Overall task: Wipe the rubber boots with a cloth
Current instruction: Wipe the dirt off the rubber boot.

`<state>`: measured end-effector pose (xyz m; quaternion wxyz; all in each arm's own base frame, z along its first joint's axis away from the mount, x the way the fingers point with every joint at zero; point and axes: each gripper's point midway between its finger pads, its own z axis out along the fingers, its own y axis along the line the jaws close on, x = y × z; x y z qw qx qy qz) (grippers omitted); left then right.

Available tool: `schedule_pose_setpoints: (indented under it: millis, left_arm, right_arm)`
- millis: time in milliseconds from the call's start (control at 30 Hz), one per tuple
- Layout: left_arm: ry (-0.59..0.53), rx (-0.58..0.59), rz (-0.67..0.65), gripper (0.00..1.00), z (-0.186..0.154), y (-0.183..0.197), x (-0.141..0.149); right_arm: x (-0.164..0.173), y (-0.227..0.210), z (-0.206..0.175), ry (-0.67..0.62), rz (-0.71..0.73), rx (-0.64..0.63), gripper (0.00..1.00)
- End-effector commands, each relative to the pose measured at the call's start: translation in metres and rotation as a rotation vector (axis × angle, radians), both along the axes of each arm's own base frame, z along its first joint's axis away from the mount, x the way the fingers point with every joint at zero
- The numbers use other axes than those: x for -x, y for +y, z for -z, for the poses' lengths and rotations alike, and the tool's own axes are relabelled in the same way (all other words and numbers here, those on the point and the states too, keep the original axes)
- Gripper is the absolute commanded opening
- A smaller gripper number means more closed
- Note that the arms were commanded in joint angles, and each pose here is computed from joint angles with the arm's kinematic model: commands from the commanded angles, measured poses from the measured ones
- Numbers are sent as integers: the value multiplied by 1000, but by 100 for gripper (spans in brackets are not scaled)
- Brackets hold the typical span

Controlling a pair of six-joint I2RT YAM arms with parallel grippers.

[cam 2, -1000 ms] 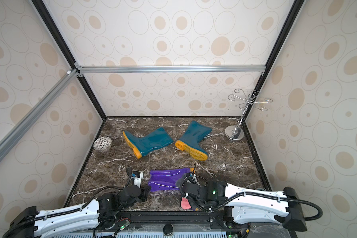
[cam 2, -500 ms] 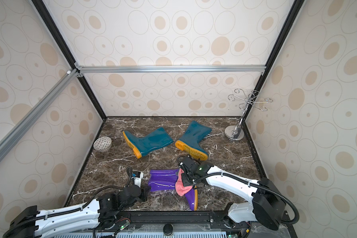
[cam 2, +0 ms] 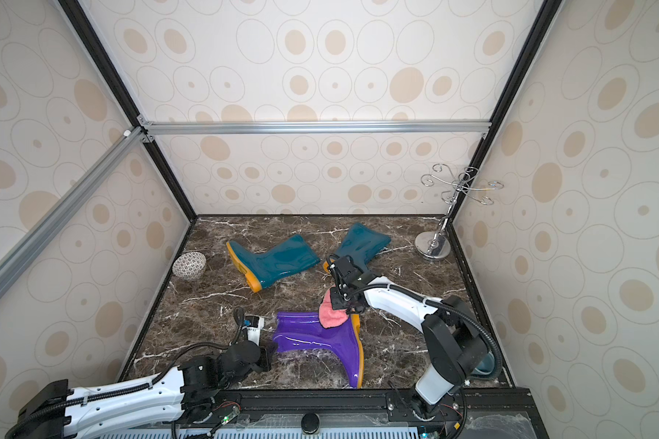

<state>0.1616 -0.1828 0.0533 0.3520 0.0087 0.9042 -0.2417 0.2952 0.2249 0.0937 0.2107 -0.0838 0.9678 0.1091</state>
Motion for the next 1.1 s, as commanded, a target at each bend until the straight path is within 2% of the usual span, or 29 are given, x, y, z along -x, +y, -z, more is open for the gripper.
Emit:
schedule_pose_setpoints:
  millis: [0, 200, 300, 433, 633, 733, 833, 933, 1067]
  left_arm:
    - [-45, -40, -50, 0, -6, 11, -9]
    - [-58, -53, -52, 0, -6, 13, -11]
    - [-56, -60, -47, 0, -5, 11, -12]
    - [-60, -60, -45, 0, -6, 10, -13]
    - [-82, -60, -59, 0, -11, 12, -16]
    - [-78, -64, -60, 0, -9, 14, -15]
    - [-77, -55, -64, 0, -7, 15, -14]
    - [-78, -38, -66, 0, -8, 14, -14]
    - [-74, -31, -61, 0, -7, 12, -14]
  right_arm:
    - [23, -9, -18, -8, -17, -37, 0]
    - [72, -39, 1, 33, -8, -24, 0]
    - [101, -36, -3, 47, -77, -60, 0]
    - [145, -40, -14, 22, -163, 52, 0]
    - [193, -57, -23, 64, -187, 80, 0]
    - [201, -70, -31, 75, -166, 94, 0]
    - [205, -71, -19, 92, -182, 108, 0]
    - [197, -58, -11, 73, -204, 132, 0]
    - [167, -32, -12, -35, -210, 144, 0]
